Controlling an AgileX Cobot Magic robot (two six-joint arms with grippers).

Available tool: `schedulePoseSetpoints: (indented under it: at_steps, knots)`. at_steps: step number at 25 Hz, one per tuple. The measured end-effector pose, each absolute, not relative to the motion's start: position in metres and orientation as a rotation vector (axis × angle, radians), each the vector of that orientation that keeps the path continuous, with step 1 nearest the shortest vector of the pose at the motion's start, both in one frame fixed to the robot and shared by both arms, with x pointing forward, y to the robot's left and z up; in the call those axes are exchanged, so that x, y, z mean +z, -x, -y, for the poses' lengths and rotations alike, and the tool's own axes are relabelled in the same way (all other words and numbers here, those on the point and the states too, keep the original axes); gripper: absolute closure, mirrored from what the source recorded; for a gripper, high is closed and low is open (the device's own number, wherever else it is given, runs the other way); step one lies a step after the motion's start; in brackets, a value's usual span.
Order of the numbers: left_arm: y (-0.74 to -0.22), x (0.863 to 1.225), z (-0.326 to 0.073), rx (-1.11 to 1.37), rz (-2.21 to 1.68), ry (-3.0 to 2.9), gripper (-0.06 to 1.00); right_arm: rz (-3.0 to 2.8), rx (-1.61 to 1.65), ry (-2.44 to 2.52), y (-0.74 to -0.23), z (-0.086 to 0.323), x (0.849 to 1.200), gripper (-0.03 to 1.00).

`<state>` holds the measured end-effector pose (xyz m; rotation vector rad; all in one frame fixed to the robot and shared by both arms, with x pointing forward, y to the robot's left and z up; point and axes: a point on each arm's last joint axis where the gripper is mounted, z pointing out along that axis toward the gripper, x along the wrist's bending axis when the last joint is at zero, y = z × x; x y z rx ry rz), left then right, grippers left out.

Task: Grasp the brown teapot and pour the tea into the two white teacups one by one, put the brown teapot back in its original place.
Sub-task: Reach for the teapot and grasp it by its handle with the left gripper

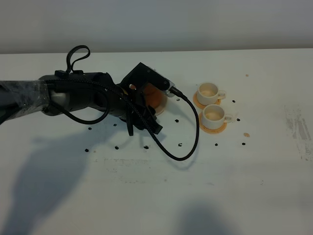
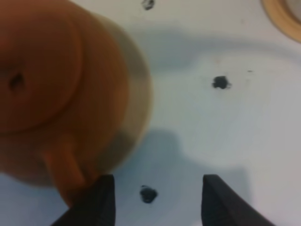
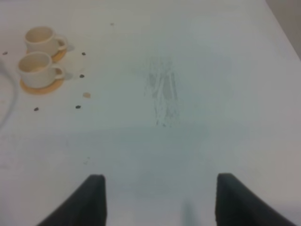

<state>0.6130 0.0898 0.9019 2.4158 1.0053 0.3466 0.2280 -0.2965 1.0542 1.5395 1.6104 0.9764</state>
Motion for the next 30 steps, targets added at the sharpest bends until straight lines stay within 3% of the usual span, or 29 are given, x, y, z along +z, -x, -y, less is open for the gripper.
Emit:
schedulePoseSetpoints:
  at_steps: [24, 30]
  knots:
    - [-0.615, 0.898, -0.108, 0.293, -1.023, -2.486, 0.54, -1.610, 0.976, -1.539, -0.228, 0.296, 1.054, 0.48]
    - [-0.606, 0.926, -0.110, 0.264, -0.976, -2.519, 0.54, -1.610, 0.976, -1.539, -0.228, 0.296, 1.054, 0.48]
